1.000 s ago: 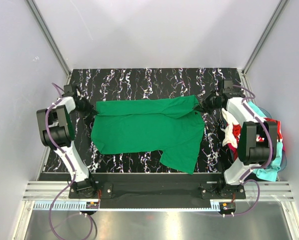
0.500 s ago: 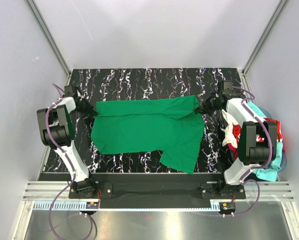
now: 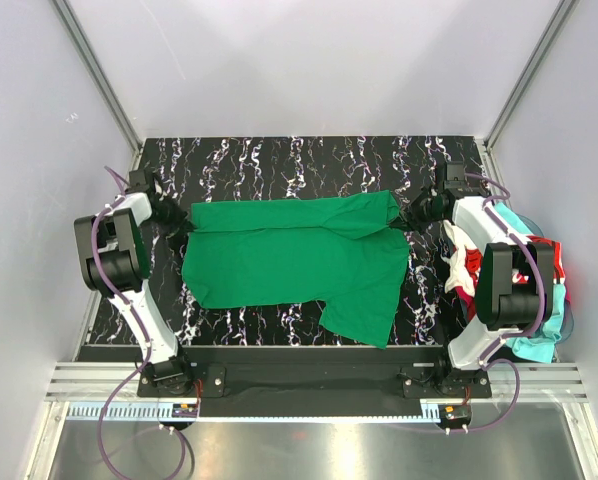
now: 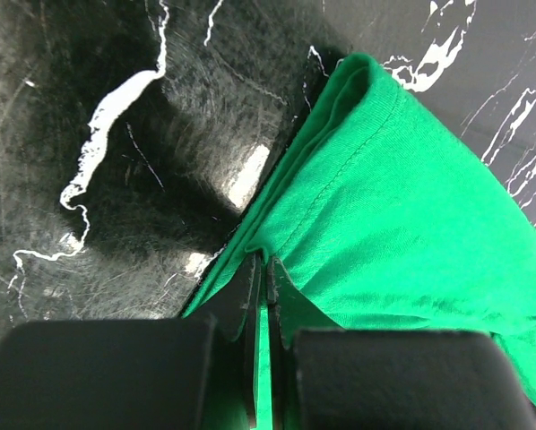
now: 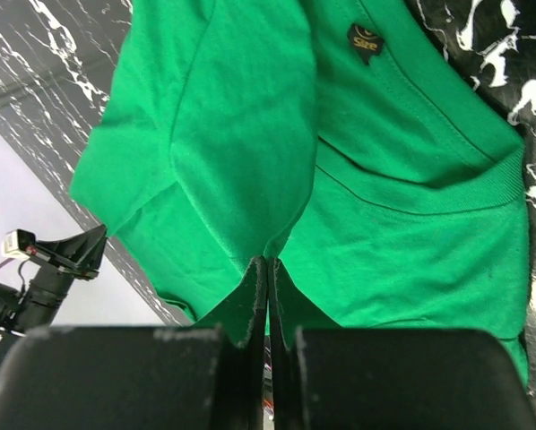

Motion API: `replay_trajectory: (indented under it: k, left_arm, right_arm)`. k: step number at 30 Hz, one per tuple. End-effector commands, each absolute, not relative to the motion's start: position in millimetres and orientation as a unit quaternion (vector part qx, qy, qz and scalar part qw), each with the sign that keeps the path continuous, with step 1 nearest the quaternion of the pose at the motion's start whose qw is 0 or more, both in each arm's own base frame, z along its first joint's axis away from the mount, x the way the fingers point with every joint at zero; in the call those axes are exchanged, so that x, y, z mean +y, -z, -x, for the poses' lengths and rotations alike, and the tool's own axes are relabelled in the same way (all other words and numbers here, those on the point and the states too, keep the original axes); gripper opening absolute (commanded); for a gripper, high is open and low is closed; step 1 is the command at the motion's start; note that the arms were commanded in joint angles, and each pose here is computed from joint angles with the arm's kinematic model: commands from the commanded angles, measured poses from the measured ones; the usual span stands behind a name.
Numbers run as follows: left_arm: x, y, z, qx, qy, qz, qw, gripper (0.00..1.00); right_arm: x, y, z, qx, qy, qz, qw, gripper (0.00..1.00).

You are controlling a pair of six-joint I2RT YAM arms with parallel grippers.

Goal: Fold and stack the t-shirts
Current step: Fold the tshirt

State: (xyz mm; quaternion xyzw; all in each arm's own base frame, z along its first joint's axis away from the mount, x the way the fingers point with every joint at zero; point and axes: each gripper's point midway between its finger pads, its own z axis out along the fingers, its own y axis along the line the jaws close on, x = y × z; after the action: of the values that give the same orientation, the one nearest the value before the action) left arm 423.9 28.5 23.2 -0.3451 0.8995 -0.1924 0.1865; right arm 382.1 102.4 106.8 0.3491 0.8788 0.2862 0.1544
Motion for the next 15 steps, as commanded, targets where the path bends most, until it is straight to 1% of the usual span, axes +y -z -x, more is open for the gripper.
replay_trajectory:
  k: [1, 5, 8, 9, 10, 11, 12, 13, 14, 15]
  left_arm:
    - [45.1, -23.4, -429.6, 0.9, 0.154, 0.356, 0.198, 0.01]
    - [50.6, -26.0, -428.0, 0.902, 0.137, 0.359, 0.198, 0.01]
    - [51.2, -27.3, -423.0, 0.901, 0.13, 0.365, 0.193, 0.06]
    - [50.9, -28.7, -422.5, 0.901, 0.129, 0.366, 0.195, 0.12]
    - [51.1, -32.5, -419.9, 0.9, 0.126, 0.368, 0.195, 0.19]
    - [50.6, -34.8, -418.6, 0.9, 0.125, 0.369, 0.196, 0.26]
    - [50.5, -35.8, -417.7, 0.899, 0.125, 0.371, 0.196, 0.32]
    - [50.3, -37.9, -415.9, 0.899, 0.122, 0.372, 0.195, 0.38]
    - [49.4, -44.5, -417.0, 0.898, 0.122, 0.37, 0.202, 0.4]
    - [50.7, -49.4, -418.1, 0.896, 0.12, 0.374, 0.207, 0.41]
  right_arm:
    - [95.0, -97.3, -373.1, 0.888, -0.263, -0.348, 0.145, 0.0]
    - [100.1, -89.5, -362.2, 0.889, -0.27, -0.349, 0.12, 0.0]
    - [103.2, -79.2, -344.8, 0.889, -0.271, -0.358, 0.093, 0.0]
    - [104.2, -75.7, -338.9, 0.889, -0.271, -0.36, 0.085, 0.0]
    - [104.7, -72.7, -333.3, 0.89, -0.269, -0.361, 0.076, 0.03]
    - [105.0, -69.2, -325.1, 0.892, -0.266, -0.36, 0.067, 0.08]
    - [103.7, -70.4, -325.1, 0.897, -0.265, -0.345, 0.074, 0.17]
    - [99.2, -69.6, -327.2, 0.902, -0.252, -0.34, 0.083, 0.23]
    - [96.5, -78.1, -338.4, 0.904, -0.25, -0.331, 0.101, 0.33]
    - [93.3, -83.3, -347.4, 0.909, -0.245, -0.315, 0.117, 0.36]
